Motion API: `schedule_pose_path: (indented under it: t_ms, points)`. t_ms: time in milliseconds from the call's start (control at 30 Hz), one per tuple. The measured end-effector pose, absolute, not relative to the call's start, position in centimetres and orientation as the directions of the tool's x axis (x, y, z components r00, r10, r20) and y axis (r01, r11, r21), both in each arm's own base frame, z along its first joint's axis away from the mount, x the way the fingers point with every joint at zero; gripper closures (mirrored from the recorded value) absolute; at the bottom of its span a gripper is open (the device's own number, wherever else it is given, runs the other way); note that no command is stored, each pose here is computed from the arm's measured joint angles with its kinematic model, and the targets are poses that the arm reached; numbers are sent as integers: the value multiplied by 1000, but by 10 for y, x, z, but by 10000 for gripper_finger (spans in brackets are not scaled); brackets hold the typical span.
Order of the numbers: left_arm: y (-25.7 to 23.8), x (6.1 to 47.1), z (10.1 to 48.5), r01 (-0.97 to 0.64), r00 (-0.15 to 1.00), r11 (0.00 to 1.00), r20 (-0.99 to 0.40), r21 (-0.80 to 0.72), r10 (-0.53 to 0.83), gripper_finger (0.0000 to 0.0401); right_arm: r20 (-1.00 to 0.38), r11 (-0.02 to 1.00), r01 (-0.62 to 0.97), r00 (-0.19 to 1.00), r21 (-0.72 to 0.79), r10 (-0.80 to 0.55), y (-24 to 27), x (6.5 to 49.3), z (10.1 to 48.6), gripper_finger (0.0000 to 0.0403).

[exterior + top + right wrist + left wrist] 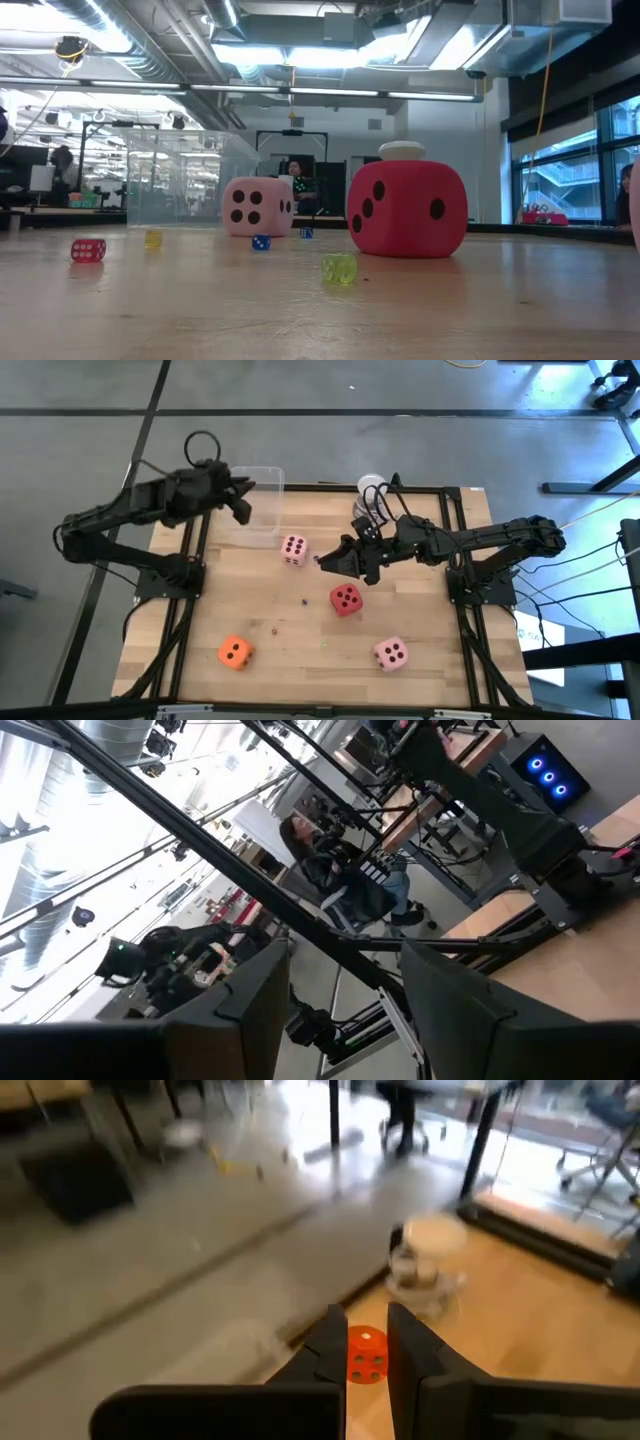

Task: Pick & Place Dice
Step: Put the small orange dice in the transparent bin

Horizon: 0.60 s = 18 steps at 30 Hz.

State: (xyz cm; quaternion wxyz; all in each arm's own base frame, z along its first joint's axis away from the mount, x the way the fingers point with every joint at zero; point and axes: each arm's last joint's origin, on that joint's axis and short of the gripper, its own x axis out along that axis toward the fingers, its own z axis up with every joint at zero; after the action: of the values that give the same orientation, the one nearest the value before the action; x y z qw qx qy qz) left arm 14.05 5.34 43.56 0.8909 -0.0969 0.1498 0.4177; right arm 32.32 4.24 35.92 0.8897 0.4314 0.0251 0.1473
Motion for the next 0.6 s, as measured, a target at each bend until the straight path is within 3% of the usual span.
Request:
schedule_pose_path:
  t_ms: [200,600]
  points:
    - [79,136,412,-736,621,657,-545,-161,563,388,66,586,-227,957,778,284,42,323,357,210]
    - [140,165,334,-747,461,645,-824,-161,328,388,50,578,-242,943,779,328,57,321,356,211]
